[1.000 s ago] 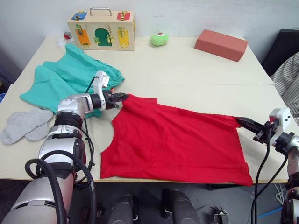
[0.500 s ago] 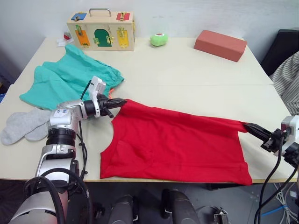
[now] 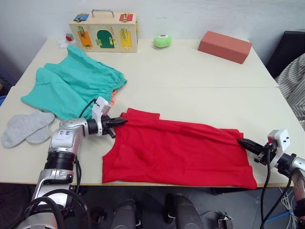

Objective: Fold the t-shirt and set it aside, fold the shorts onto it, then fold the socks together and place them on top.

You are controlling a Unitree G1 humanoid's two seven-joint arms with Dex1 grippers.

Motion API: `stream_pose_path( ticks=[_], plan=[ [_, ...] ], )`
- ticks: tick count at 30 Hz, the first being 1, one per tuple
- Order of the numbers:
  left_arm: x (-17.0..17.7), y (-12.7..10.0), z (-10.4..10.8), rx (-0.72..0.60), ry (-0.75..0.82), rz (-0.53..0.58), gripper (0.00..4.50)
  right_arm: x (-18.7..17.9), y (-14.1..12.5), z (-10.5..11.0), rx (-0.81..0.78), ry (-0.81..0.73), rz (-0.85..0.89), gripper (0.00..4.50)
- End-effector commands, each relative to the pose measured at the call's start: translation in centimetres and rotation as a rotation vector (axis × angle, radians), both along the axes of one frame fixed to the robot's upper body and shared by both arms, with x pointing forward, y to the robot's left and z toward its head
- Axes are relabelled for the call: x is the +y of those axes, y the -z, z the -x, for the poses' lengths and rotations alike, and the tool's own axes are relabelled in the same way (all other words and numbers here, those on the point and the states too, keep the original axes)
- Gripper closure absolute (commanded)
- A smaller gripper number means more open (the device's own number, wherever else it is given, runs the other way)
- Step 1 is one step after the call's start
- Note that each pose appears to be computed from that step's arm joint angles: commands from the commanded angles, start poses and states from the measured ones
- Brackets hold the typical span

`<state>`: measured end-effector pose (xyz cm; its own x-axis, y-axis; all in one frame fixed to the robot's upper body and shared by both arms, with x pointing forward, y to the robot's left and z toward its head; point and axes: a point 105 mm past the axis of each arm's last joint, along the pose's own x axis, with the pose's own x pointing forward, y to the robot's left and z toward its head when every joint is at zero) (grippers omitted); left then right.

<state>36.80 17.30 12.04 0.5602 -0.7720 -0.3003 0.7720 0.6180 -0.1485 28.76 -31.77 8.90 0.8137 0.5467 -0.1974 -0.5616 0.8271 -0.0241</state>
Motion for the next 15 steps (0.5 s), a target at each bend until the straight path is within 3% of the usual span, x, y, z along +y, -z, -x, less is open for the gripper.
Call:
stream_pose_path(
  ticks=[1, 6, 10, 11, 15],
  plan=[
    [0.9, -2.5, 0.5, -0.038, 0.014, 0.01, 3.23, -1.5, -1.2, 1.2, -0.015, 0.014, 0.048, 3.19],
    [0.9, -5.6, 1.5, -0.014, 0.105, 0.041, 1.64, -2.4, -3.6, 3.2, -0.088, 0.017, 0.125, 1.41],
    [0.6, -7.3, 0.3, -0.014, 0.089, 0.029, 0.37, -1.9, -6.3, 4.2, -0.202, 0.006, 0.187, 0.01],
    [0.5, -7.3, -0.6, 0.01, 0.06, 0.032, 0.01, -1.1, -6.9, 4.3, -0.225, -0.021, 0.206, 0.0],
    [-0.1, -6.9, -2.8, 0.068, -0.003, 0.049, 0.01, 1.5, -7.9, 4.4, -0.248, -0.102, 0.228, 0.0]
  ],
)
